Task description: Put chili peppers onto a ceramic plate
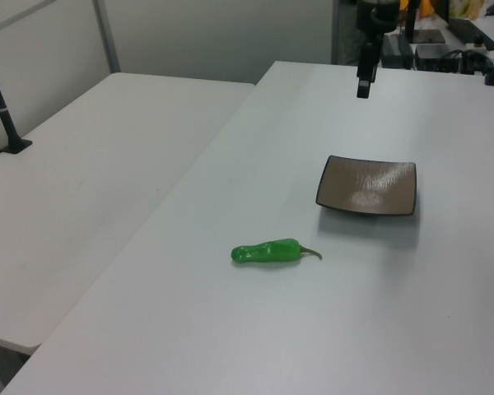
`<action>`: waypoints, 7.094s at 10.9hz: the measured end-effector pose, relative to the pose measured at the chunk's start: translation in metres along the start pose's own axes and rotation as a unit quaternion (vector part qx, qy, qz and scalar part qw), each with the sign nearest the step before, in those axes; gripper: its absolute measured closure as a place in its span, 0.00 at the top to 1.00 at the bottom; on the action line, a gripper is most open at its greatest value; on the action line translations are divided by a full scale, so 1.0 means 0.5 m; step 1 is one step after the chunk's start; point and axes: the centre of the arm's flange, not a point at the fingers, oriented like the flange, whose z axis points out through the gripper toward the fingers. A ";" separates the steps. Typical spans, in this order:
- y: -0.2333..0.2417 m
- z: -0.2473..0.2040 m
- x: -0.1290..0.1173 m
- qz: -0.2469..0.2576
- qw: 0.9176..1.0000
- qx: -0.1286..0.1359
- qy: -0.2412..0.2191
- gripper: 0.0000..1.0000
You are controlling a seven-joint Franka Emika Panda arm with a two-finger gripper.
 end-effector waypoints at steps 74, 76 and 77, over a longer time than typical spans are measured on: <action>0.102 0.397 -0.032 -0.036 0.999 -0.033 0.003 0.90; 0.100 0.374 -0.020 -0.037 0.999 -0.034 0.016 1.00; 0.096 0.349 -0.010 -0.037 0.999 -0.033 0.018 1.00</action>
